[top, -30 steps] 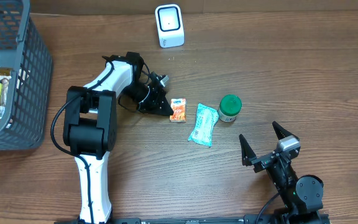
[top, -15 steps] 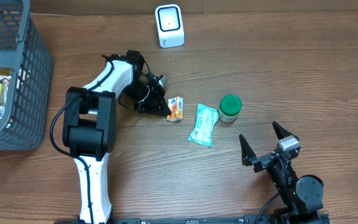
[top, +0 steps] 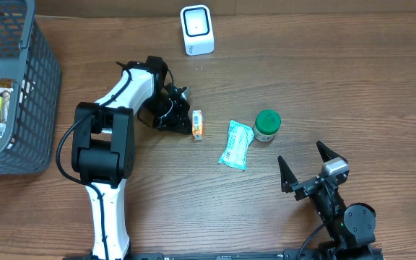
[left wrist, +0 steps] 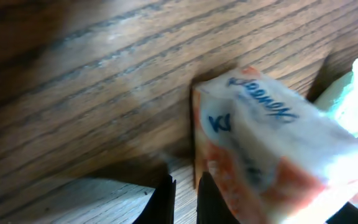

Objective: Scan the item barcode

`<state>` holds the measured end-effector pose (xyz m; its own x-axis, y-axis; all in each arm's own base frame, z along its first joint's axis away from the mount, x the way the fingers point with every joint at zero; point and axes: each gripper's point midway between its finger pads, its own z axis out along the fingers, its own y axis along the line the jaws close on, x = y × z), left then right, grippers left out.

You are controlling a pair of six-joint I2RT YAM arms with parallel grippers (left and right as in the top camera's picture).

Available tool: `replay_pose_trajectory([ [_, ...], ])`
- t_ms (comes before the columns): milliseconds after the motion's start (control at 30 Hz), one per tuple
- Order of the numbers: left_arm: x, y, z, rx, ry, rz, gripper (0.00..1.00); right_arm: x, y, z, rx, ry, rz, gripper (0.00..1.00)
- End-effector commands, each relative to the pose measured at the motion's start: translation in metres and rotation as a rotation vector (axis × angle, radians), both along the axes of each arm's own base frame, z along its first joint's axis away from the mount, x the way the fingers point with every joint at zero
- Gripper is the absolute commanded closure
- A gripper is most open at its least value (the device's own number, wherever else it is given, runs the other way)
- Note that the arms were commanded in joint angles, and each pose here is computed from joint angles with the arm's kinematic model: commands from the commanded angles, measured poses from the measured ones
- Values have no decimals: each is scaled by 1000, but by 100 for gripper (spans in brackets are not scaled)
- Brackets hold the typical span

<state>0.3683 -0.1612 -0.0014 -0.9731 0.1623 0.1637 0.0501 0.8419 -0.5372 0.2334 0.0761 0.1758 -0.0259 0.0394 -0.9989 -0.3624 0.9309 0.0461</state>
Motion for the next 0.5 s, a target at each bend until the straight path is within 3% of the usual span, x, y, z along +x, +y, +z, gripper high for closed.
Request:
replay_pose_trajectory([
  [0, -4, 35, -32, 204, 17, -9, 96, 1, -1, -3, 3, 2, -7, 0],
  [233, 16, 47, -4, 272, -36, -7, 96, 1, -1, -3, 3, 2, -7, 0],
  [467, 65, 61, 88, 359, -259, 45, 95, 1, -1, -3, 3, 1, -7, 0],
])
